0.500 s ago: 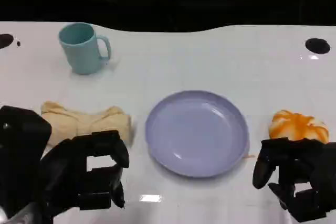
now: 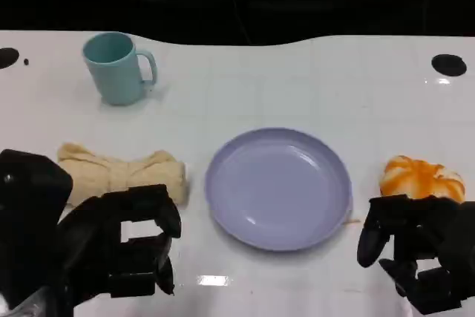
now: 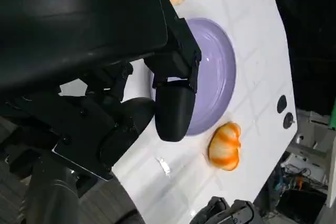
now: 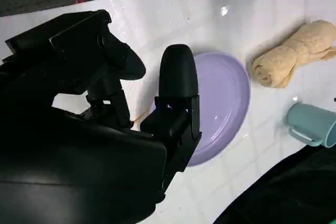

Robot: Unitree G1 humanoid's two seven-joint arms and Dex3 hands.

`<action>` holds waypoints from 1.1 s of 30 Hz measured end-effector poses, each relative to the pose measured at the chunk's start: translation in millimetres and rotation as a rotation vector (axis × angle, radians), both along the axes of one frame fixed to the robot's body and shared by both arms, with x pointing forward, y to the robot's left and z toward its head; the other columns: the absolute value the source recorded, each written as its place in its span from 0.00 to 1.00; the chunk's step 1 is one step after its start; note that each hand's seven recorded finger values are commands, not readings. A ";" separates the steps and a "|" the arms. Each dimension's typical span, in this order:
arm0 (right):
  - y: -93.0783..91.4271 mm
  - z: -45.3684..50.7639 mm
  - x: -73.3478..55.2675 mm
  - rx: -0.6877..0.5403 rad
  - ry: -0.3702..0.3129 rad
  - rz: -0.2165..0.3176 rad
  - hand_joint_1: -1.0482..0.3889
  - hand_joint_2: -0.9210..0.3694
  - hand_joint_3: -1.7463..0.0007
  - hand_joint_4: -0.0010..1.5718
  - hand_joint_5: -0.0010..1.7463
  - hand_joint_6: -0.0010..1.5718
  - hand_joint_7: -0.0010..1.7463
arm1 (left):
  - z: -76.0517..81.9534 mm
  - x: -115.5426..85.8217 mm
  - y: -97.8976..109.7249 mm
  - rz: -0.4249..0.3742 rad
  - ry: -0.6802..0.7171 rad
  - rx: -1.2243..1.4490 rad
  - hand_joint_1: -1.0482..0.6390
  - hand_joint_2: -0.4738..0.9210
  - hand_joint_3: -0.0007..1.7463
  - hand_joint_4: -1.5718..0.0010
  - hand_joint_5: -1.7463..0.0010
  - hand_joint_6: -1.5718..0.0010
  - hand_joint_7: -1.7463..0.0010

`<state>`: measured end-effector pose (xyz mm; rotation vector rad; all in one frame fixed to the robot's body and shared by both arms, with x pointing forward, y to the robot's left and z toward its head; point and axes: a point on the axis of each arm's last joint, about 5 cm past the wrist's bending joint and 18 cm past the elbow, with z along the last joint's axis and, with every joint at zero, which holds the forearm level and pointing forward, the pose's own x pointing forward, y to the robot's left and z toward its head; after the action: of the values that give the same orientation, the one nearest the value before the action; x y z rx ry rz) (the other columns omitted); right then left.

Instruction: Grasp the towel on the left side of the plate with the left hand and place it into the plate.

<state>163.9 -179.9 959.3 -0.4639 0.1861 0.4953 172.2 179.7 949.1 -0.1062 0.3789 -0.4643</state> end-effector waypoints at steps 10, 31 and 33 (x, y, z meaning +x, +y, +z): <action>0.1 0.5 0.1 -0.006 -0.012 0.002 0.74 0.27 0.39 0.45 0.99 0.43 0.84 | 0.7 0.1 0.8 0.007 -0.019 -0.008 0.57 0.73 0.71 0.54 0.02 0.57 0.17; 7.9 2.4 -1.2 -0.002 0.008 -0.008 0.75 0.24 0.42 0.43 1.00 0.43 0.85 | 9.3 4.0 11.9 0.096 -0.438 0.311 0.41 1.00 0.10 0.80 0.59 0.73 0.96; 8.5 2.6 -0.9 0.001 0.007 -0.009 0.75 0.24 0.42 0.43 1.00 0.42 0.85 | 10.1 7.2 13.6 0.085 -0.501 0.392 0.40 1.00 0.08 0.84 0.61 0.75 0.97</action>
<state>163.0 -171.4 961.8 -0.4601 0.1942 0.4883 179.4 193.3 959.3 0.3687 -0.0321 -0.3110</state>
